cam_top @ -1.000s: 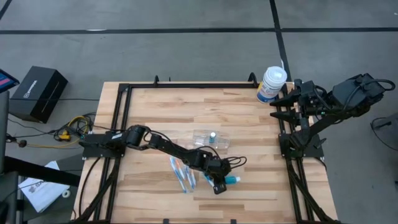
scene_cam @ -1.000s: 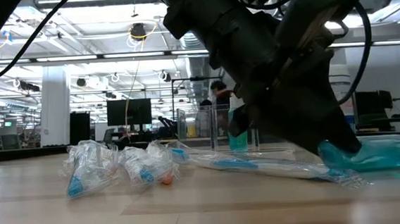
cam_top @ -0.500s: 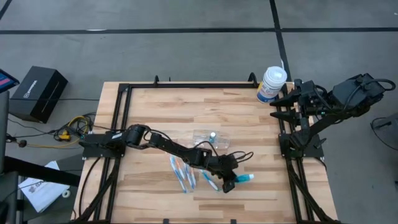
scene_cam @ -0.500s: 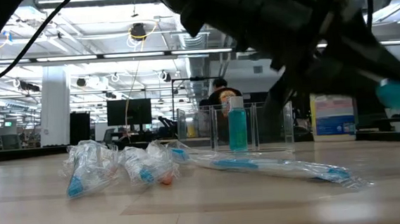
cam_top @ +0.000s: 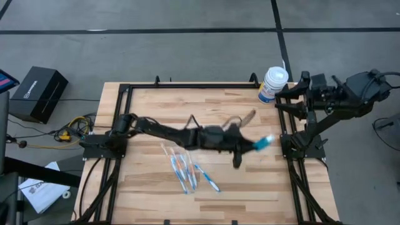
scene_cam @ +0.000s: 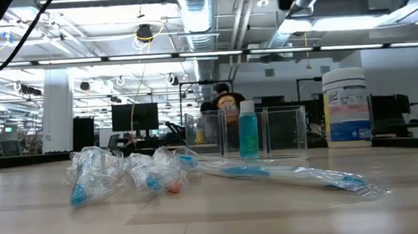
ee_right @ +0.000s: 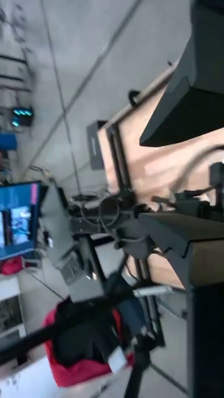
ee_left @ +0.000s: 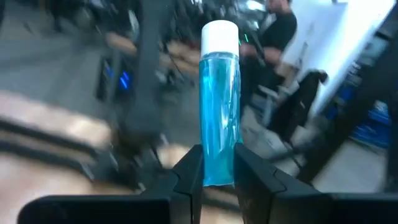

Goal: Pick & Place toothbrushing station
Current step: Put the blue mouthwash into the transparent organizer

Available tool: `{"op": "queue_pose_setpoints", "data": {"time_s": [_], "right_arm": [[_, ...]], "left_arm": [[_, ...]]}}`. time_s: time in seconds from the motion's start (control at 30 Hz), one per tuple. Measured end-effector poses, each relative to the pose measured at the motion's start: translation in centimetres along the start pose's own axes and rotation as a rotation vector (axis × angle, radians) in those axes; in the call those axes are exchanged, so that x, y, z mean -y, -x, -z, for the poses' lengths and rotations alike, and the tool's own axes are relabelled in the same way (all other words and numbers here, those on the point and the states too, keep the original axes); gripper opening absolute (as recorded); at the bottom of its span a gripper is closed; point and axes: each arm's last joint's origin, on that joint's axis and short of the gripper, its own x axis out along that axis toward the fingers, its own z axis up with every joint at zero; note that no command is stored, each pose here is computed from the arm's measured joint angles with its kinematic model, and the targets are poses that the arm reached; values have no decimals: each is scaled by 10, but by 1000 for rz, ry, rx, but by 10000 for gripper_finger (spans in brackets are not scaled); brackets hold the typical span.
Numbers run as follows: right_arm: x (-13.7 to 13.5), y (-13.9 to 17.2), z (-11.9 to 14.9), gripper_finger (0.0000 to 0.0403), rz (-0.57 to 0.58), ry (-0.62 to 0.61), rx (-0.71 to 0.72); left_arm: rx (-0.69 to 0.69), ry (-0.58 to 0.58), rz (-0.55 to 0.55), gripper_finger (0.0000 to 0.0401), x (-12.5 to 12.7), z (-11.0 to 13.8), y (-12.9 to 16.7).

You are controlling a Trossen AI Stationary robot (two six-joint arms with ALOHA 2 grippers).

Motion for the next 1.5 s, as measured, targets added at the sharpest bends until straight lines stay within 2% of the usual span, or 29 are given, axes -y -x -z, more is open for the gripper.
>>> {"op": "queue_pose_setpoints", "data": {"time_s": [0.27, 0.5, 0.6, 0.7, 0.77, 0.93, 1.13, 1.5], "right_arm": [[2, 7, -18, 175, 41, 28, 150], [1, 8, -22, 175, 38, 50, 184], [-3, 1, -21, 175, 44, 66, 167], [-4, -6, -21, 175, 73, 75, 152], [-2, -9, -19, 175, 96, 72, 131], [7, -9, -12, 175, 92, 18, 56], [3, -30, -11, 175, 42, 14, 4], [3, -48, -18, 175, -1, 5, 20]], "left_arm": [[239, -163, -89, 57, -17, -96, 40], [341, -262, -100, 56, -30, -148, 72], [289, -284, -88, 56, -33, -150, 76], [179, -294, -103, 56, -35, -140, 75], [157, -311, -99, 56, -31, -137, 75], [159, -313, -80, 56, -25, -136, 75], [193, -320, -78, 56, -24, -139, 76], [247, -330, -68, 56, -21, -144, 77]]}}
